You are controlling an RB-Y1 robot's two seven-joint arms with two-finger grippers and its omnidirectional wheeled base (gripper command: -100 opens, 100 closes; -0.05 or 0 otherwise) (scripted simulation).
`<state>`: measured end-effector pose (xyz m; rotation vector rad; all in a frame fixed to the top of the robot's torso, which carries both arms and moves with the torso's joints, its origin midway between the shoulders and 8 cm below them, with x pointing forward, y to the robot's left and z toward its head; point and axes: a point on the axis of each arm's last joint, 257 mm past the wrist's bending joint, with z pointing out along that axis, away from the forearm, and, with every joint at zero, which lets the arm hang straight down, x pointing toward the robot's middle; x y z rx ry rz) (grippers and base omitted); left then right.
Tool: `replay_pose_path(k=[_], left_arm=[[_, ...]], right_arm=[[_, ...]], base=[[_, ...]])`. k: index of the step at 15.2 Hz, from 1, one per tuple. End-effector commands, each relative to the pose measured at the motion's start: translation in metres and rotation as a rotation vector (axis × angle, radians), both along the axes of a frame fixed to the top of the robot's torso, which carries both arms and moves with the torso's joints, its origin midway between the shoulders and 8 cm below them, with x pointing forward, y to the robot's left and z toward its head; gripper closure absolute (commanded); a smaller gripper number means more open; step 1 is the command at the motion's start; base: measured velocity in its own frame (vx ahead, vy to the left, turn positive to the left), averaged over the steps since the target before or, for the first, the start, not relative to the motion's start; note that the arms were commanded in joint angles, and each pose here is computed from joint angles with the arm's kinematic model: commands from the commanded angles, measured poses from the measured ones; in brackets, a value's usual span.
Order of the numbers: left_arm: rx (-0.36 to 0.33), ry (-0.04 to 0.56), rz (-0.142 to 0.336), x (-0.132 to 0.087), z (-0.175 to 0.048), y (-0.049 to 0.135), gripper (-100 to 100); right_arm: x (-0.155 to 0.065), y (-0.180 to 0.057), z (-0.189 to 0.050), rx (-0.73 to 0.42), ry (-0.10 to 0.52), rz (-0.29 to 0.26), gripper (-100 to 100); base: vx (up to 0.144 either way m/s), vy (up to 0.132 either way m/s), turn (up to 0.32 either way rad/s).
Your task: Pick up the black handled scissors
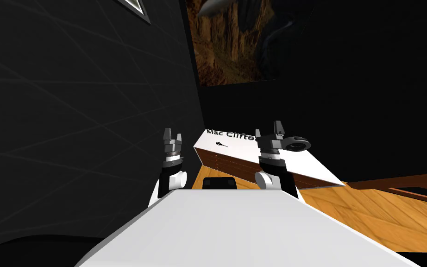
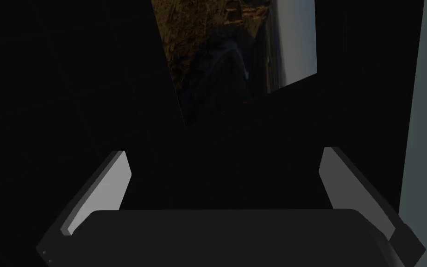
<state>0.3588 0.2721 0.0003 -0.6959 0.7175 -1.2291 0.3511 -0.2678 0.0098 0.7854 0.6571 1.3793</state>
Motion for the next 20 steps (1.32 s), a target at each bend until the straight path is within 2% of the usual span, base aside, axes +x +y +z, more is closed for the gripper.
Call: replay_pose_path(k=[1, 8, 9, 12, 13, 16, 17, 18, 19, 20], left_arm=[[0.0, 0.0, 0.0, 0.0, 0.0, 0.0, 0], [0.0, 0.0, 0.0, 0.0, 0.0, 0.0, 0], [0.0, 0.0, 0.0, 0.0, 0.0, 0.0, 0], [0.0, 0.0, 0.0, 0.0, 0.0, 0.0, 0], [0.0, 0.0, 0.0, 0.0, 0.0, 0.0, 0], [0.0, 0.0, 0.0, 0.0, 0.0, 0.0, 0], [0.0, 0.0, 0.0, 0.0, 0.0, 0.0, 0], [0.0, 0.0, 0.0, 0.0, 0.0, 0.0, 0], [0.0, 0.0, 0.0, 0.0, 0.0, 0.0, 0], [0.0, 0.0, 0.0, 0.0, 0.0, 0.0, 0]], right_arm=[[0.002, 0.006, -0.003, -0.027, 0.01, 0.019, -100], [0.017, 0.04, -0.033, -0.162, 0.077, 0.123, -100], [0.017, 0.04, -0.033, -0.163, 0.078, 0.124, -100], [0.024, 0.058, -0.054, -0.238, 0.117, 0.177, -100], [0.024, 0.058, -0.054, -0.238, 0.117, 0.177, -100], [0.029, 0.075, -0.079, -0.319, 0.162, 0.232, -100], [0.029, 0.075, -0.079, -0.324, 0.163, 0.234, -100], [0.031, 0.083, -0.094, -0.364, 0.186, 0.26, -100], [0.031, 0.084, -0.094, -0.372, 0.188, 0.263, -100], [0.032, 0.091, -0.109, -0.413, 0.212, 0.289, -100]], base=[[0.001, 0.001, 0.045], [0.005, 0.0, 0.107], [0.006, -0.001, 0.098], [0.006, 0.001, 0.112], [0.007, 0.0, 0.117], [0.008, 0.0, 0.155], [0.008, -0.001, 0.136], [0.008, 0.002, 0.196], [0.008, -0.001, 0.146], [0.01, 0.0, 0.154]])
